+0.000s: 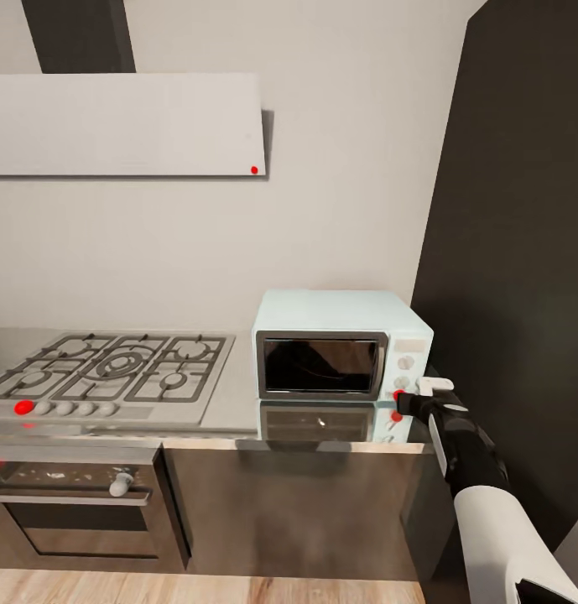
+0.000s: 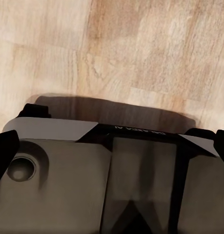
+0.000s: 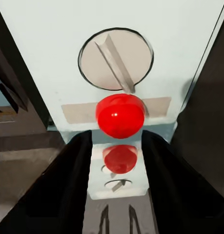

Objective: In the kitchen, take the popcorn bag from the countertop, put it into the microwave, and heat it until the popcorn is cooked so the cooked popcorn ends up inside the bag.

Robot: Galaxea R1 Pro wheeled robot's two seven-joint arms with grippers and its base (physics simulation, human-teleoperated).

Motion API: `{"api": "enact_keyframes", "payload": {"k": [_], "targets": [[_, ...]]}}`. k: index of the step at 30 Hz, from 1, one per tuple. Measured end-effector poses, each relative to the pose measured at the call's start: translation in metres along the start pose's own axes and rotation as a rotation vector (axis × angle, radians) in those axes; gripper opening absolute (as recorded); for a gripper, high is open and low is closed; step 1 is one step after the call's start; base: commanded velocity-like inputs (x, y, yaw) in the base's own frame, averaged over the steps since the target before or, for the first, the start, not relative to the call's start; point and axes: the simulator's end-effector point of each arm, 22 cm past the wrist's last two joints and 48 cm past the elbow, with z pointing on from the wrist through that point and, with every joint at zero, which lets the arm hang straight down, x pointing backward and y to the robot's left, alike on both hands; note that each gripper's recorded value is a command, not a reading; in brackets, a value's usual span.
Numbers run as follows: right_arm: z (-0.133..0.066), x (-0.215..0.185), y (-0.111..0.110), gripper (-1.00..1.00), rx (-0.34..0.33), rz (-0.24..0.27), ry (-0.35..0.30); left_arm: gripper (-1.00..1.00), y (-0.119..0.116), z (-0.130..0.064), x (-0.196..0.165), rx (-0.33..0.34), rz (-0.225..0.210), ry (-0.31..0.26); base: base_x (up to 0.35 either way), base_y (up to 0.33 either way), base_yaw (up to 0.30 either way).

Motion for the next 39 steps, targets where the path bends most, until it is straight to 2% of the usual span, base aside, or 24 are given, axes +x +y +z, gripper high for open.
{"api": "enact_keyframes", "payload": {"k": [8, 11, 25, 34, 39], "targets": [[0.003, 0.007, 0.002, -1.00, -0.006, -0.005, 0.002, 1.00, 0.000, 0.000, 0.000, 0.000, -0.001, 0.000, 0.000, 0.000, 0.000], [0.008, 0.009, 0.007, -1.00, -0.017, -0.020, -0.034, 1.00, 0.000, 0.000, 0.000, 0.001, -0.001, 0.000, 0.000, 0.000, 0.000], [0.015, 0.014, 0.003, -1.00, -0.012, -0.041, -0.094, 1.00, -0.001, 0.000, 0.000, 0.001, -0.001, 0.000, 0.000, 0.000, 0.000], [0.014, 0.014, -0.004, -1.00, -0.005, -0.043, -0.096, 1.00, -0.001, 0.000, 0.000, 0.001, 0.000, 0.000, 0.010, 0.000, 0.000], [0.014, 0.014, -0.004, -1.00, -0.005, -0.043, -0.096, 1.00, 0.001, 0.000, 0.000, -0.002, -0.001, -0.001, 0.258, 0.000, 0.000]]}}
